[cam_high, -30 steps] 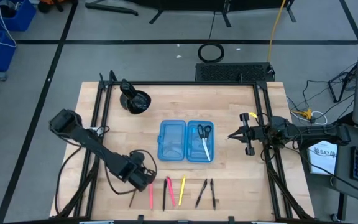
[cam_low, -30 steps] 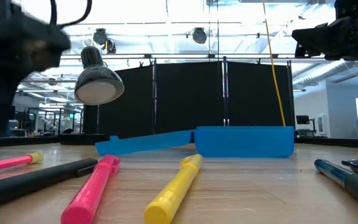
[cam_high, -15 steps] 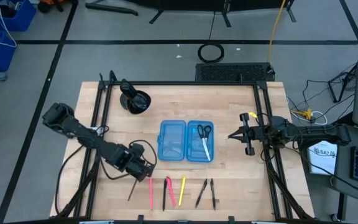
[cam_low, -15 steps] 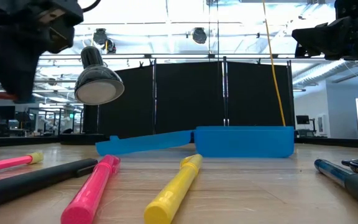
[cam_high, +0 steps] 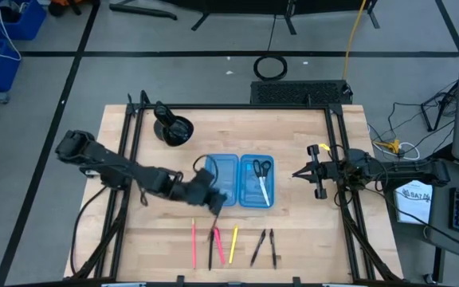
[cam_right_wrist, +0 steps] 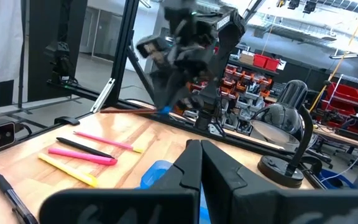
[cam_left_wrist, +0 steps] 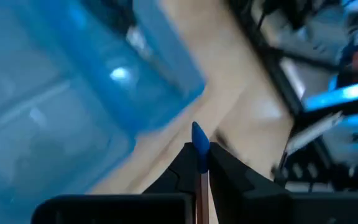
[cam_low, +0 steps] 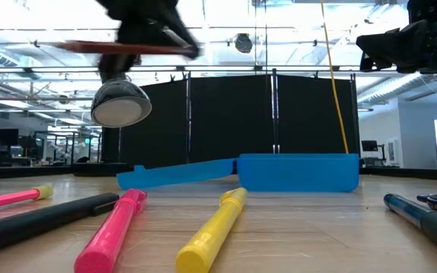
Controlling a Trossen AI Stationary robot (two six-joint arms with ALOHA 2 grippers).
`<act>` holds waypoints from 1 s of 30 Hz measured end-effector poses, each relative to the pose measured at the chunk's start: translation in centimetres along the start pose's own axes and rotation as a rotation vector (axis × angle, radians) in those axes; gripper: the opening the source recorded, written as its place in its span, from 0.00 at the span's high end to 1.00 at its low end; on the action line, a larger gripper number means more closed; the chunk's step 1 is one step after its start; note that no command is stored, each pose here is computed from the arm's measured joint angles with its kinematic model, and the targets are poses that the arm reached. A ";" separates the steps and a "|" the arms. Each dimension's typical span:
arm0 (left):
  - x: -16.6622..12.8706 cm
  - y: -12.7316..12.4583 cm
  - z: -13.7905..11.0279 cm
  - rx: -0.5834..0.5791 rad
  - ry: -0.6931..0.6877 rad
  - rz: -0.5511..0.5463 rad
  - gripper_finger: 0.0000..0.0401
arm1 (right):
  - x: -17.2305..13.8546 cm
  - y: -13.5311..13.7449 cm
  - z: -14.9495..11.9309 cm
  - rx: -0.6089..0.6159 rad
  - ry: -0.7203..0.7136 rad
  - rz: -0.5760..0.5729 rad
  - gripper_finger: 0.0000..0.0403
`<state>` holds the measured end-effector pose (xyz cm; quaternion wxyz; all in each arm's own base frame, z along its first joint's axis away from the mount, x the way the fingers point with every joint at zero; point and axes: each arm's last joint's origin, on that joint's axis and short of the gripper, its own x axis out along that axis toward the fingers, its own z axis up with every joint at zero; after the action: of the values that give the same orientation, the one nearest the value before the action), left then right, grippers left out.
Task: Pick & place school supplies into a supply box
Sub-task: Put the brown pencil into the supply box
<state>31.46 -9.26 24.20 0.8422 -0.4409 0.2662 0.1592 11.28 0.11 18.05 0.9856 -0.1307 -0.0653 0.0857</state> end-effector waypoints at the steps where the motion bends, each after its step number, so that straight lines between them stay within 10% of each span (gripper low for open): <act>1: 0.3 0.1 0.5 0.005 -0.018 -0.009 0.94 | 0.0 0.0 0.0 0.000 -0.002 0.000 1.00; 10: 2.8 1.2 5.6 -0.051 -0.104 -0.101 0.95 | 0.0 0.0 0.1 0.023 -0.006 -0.001 1.00; 30: 10.5 1.2 15.3 -0.053 -0.044 0.178 0.93 | 0.1 -0.1 0.2 0.020 -0.025 -0.009 1.00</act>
<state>44.04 4.44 24.45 0.8185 -0.4339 0.2815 0.2501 11.31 0.10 18.31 0.9863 -0.1196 -0.0775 0.0835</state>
